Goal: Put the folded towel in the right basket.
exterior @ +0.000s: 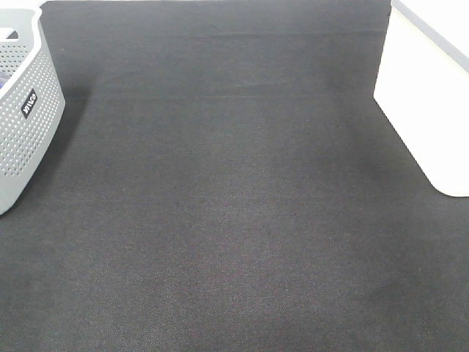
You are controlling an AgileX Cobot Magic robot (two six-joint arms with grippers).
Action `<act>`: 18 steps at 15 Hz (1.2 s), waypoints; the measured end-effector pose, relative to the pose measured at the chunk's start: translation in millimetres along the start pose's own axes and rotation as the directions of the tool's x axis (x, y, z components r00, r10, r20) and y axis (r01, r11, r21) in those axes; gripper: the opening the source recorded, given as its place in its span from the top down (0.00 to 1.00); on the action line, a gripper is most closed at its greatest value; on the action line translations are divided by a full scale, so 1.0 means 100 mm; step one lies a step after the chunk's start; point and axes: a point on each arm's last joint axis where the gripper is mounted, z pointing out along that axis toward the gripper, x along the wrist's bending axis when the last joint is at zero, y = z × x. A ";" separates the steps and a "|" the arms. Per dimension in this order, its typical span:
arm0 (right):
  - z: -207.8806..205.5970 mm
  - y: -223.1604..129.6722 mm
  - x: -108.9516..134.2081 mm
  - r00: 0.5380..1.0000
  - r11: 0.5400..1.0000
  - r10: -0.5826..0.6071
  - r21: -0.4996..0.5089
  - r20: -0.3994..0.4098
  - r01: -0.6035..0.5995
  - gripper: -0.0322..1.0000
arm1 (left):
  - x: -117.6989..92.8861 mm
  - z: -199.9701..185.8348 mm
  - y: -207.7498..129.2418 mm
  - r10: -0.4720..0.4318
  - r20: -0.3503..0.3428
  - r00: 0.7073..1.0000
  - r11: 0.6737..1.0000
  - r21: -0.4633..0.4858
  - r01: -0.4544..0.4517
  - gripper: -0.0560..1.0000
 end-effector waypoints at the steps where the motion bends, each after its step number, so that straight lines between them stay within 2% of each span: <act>1: -0.08 0.01 0.09 1.000 1.000 -0.012 -0.015 -0.014 0.012 0.21 | 0.00 0.00 0.00 0.000 0.000 1.000 1.000 0.000 0.000 0.12; 6: -0.42 -0.04 0.84 0.984 0.988 -0.144 -0.075 -0.104 0.136 0.20 | 0.00 0.00 0.00 0.000 0.000 1.000 1.000 0.000 0.000 0.12; 8: -0.45 -0.19 1.18 0.969 0.980 -0.197 -0.045 -0.146 0.192 0.20 | 0.00 0.00 0.00 0.000 0.000 1.000 1.000 0.000 0.000 0.12; 10: -0.43 -0.36 1.35 0.963 0.972 -0.230 0.005 -0.138 0.233 0.20 | 0.00 0.00 0.00 0.000 0.000 1.000 1.000 0.000 0.000 0.12; 12: -0.50 -0.54 1.36 0.967 0.968 -0.241 0.056 -0.087 0.247 0.20 | 0.00 0.00 0.00 0.000 0.000 1.000 1.000 0.000 0.000 0.12; 13: -0.50 -0.54 1.36 0.967 0.968 -0.241 0.056 -0.087 0.247 0.20 | 0.00 0.00 0.00 0.000 0.000 1.000 1.000 0.000 0.000 0.12; 15: -0.69 -0.79 1.29 0.970 0.965 -0.239 0.099 -0.051 0.243 0.20 | 0.00 0.00 0.00 0.000 0.000 1.000 1.000 0.000 0.000 0.12; 18: -1.10 -1.38 1.16 0.970 0.958 -0.243 0.159 -0.004 0.240 0.20 | 0.00 0.00 0.00 0.000 0.000 1.000 1.000 0.000 0.000 0.12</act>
